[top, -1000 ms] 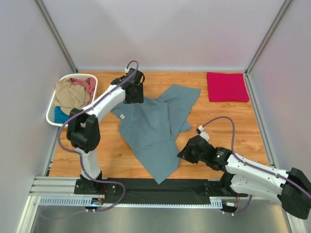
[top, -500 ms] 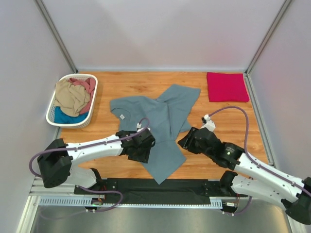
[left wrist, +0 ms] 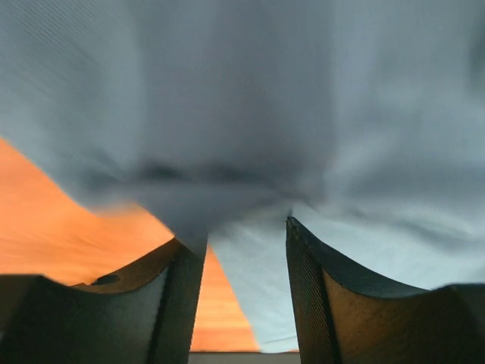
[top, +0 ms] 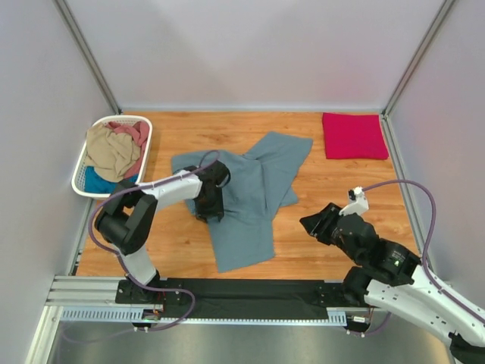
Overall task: Fold and stack the t-shirts
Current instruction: Flatten the tshirt out
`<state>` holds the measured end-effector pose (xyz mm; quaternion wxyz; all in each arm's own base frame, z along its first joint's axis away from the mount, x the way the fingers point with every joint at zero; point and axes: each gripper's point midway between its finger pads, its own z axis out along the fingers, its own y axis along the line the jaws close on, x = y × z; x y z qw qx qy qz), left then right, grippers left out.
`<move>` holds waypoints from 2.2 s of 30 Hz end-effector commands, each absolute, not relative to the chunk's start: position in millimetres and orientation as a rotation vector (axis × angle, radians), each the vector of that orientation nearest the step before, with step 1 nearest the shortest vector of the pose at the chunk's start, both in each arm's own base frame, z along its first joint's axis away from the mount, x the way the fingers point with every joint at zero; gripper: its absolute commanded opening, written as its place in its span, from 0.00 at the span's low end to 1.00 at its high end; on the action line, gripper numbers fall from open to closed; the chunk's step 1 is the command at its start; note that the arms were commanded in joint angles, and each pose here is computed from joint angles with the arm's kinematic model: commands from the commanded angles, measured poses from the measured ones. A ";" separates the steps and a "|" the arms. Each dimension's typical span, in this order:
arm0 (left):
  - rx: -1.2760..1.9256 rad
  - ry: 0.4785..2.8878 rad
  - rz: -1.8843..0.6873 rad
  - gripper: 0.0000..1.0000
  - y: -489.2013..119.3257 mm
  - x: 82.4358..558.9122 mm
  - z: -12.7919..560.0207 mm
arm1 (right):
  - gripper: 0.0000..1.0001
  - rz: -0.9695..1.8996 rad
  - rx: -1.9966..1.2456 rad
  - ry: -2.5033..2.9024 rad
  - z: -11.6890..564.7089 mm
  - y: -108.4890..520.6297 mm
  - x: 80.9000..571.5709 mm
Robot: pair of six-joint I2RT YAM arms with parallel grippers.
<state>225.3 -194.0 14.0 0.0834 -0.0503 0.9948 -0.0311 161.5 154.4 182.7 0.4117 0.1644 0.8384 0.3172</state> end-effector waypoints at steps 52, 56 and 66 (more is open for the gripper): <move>-0.386 2.806 0.140 0.00 -87.4 188.2 67.2 | 0.40 0.574 0.394 2.098 171.4 145.8 193.9; -0.345 2.594 0.135 0.00 -71.1 207.2 131.6 | 0.40 0.538 0.430 2.145 177.6 150.2 238.9; -0.339 2.344 0.018 0.00 -54.2 209.5 212.4 | 0.42 0.349 0.743 2.125 146.0 97.6 375.3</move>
